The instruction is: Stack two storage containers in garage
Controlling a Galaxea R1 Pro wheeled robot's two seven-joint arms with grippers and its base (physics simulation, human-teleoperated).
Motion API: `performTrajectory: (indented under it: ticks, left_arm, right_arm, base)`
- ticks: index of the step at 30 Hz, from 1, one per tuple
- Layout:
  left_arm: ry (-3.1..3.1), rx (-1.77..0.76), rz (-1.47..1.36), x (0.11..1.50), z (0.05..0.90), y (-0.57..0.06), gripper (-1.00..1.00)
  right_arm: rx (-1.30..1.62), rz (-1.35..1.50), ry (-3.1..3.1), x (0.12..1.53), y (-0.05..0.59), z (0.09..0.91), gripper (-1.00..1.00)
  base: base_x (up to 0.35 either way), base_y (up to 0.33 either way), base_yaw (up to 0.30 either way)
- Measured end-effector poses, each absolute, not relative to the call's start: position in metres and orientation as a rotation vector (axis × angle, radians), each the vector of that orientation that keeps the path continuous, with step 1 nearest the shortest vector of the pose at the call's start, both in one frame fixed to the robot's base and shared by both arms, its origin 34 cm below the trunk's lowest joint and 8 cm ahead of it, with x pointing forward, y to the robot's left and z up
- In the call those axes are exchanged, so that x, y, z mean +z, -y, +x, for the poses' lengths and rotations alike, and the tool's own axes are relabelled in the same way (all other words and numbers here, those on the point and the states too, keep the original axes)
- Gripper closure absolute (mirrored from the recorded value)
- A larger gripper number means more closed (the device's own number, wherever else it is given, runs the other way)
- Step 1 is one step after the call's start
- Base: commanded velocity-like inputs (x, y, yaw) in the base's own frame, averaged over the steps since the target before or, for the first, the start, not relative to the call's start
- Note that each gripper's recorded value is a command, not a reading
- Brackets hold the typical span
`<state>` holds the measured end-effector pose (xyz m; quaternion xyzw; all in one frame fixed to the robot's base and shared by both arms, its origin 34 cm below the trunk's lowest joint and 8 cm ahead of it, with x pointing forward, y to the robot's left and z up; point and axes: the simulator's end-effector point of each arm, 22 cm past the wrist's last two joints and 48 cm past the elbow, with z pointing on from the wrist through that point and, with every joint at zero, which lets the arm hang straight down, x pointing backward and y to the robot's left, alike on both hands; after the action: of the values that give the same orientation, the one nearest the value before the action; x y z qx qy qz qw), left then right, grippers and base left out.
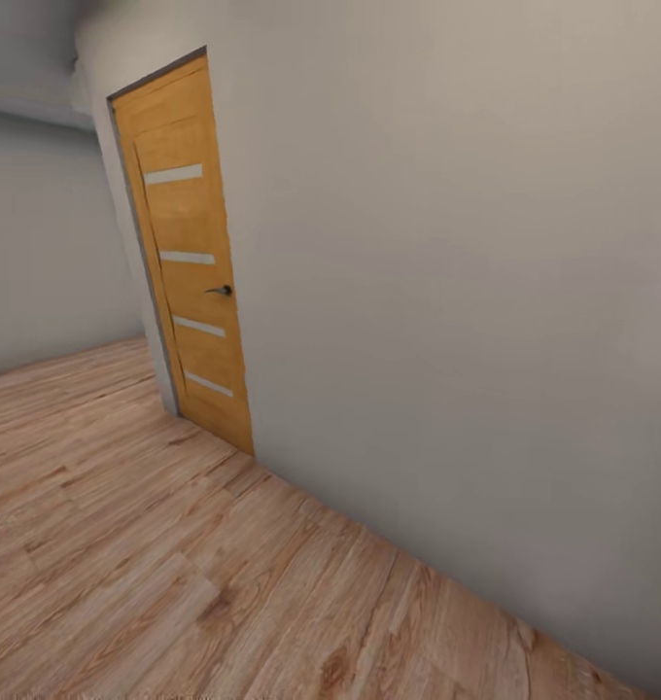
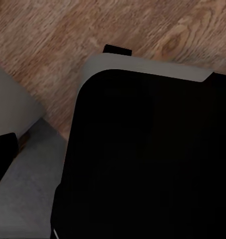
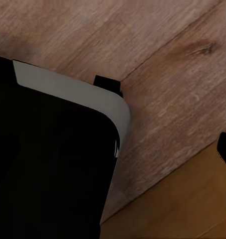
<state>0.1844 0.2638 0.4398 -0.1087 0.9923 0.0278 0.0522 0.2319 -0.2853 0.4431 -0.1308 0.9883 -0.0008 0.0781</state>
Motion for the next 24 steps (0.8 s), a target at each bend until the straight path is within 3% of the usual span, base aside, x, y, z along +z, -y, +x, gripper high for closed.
performTrajectory:
  ticks: [5, 14, 24]
  left_arm:
    - [-3.019, 0.085, -0.331, 0.4398, 0.1840, -0.2642, -1.00]
    - [-3.020, 0.084, -0.333, 0.4399, 0.1830, -0.2643, -1.00]
    - [-3.020, 0.084, -0.333, 0.4399, 0.1830, -0.2638, -1.00]
  right_arm:
    - [-0.002, -0.389, -2.959, 0.4431, 0.2852, 0.2321, -1.00]
    - [-0.003, -0.376, -2.959, 0.4433, 0.2859, 0.2322, -1.00]
    - [-0.003, -0.387, -2.958, 0.4434, 0.2862, 0.2321, -1.00]
  base:
    - [0.027, 0.000, 0.273]
    - [0.312, 0.000, 0.261]
    - [0.320, 0.000, 0.021]
